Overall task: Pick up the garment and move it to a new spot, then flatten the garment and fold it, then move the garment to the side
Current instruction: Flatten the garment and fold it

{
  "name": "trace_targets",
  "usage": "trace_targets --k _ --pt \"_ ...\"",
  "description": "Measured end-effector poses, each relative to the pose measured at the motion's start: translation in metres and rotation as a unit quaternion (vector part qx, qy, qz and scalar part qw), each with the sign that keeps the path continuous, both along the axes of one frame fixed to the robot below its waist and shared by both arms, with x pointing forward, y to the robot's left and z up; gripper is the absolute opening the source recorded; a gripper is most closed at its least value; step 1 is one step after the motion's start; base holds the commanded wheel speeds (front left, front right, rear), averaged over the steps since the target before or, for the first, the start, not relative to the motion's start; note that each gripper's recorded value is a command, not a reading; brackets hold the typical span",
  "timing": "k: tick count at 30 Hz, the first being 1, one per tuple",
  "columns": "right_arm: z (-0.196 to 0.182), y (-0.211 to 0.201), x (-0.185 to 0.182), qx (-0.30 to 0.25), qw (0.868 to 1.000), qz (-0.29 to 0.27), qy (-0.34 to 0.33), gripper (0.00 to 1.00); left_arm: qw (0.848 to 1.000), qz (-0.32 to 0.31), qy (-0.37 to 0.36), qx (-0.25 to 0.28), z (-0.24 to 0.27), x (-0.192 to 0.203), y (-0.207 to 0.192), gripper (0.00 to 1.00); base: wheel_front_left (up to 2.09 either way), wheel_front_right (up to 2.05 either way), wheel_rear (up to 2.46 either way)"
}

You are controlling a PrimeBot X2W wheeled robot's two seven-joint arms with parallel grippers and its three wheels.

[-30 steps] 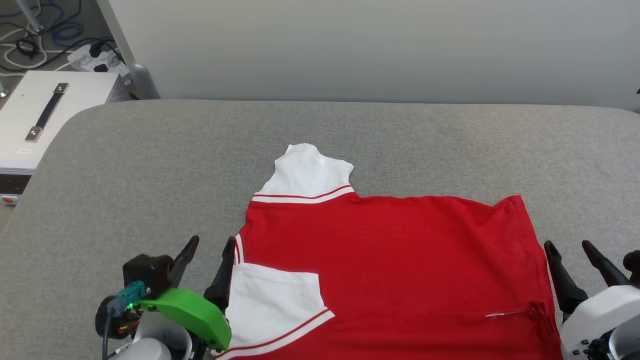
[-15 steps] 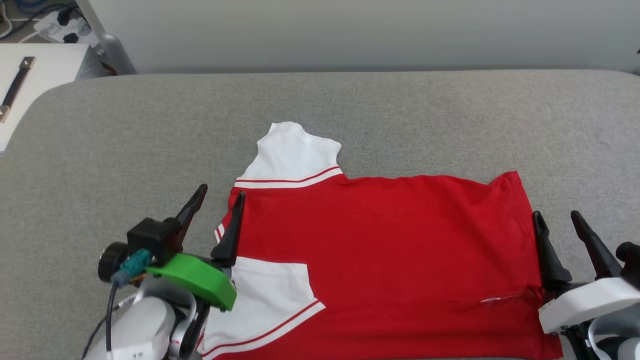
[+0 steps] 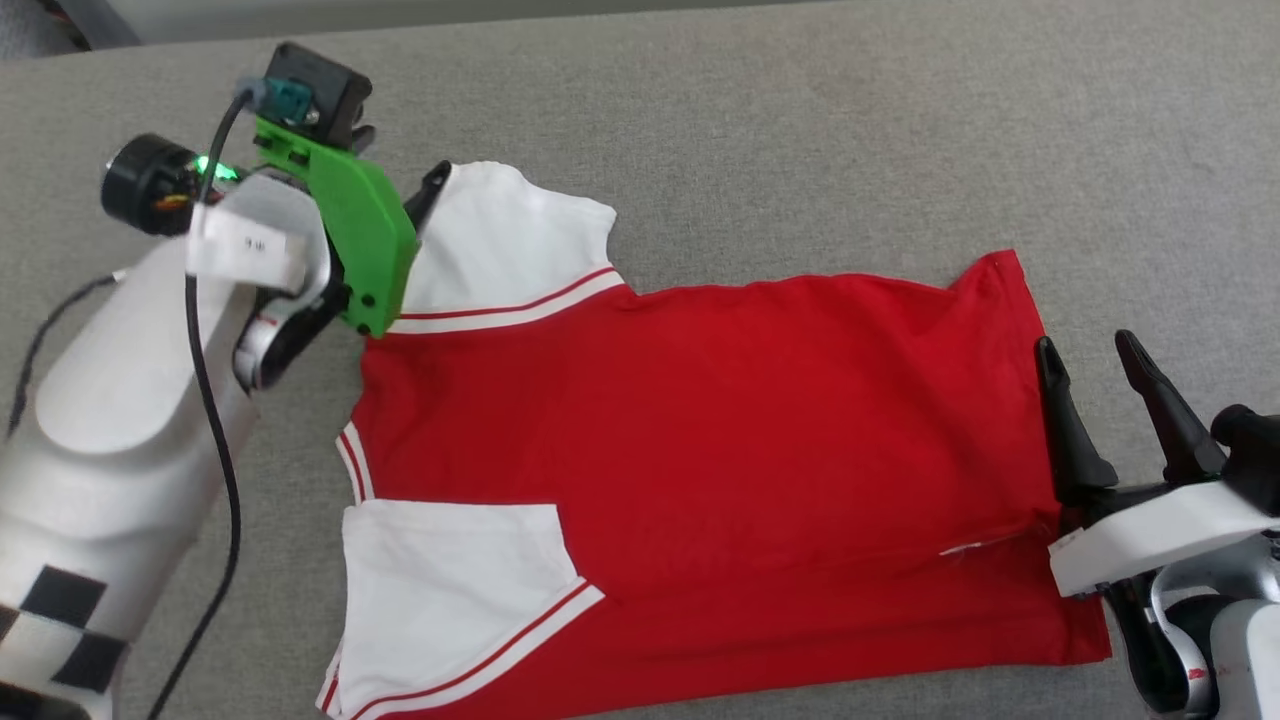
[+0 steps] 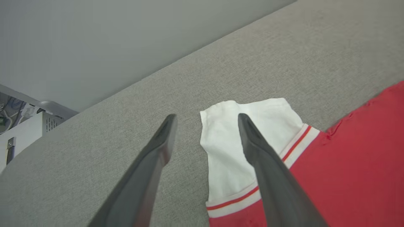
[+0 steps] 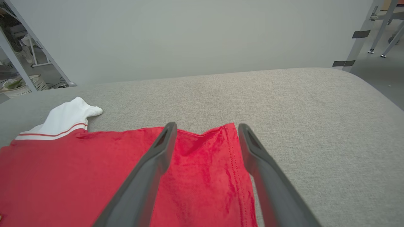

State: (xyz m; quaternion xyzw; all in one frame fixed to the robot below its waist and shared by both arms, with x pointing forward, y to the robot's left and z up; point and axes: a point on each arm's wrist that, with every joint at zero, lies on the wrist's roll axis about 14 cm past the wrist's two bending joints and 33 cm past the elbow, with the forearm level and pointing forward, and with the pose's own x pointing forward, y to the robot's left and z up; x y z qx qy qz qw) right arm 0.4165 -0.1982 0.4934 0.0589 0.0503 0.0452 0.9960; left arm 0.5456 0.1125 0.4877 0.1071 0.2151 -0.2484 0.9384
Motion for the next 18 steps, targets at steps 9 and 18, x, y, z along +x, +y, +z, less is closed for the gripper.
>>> trace_targets --k 9,18 --pt "-0.008 -0.002 0.011 -0.007 1.000 -0.004 0.005 1.00 0.987 0.015 0.146 0.063 -0.052 0.038 0.001 1.00 0.00 0.00 0.00" --pt "-0.026 -0.009 0.014 -0.012 0.999 -0.014 0.028 1.00 0.969 0.035 0.241 0.038 -0.110 0.046 -0.007 1.00 0.00 0.00 0.00"
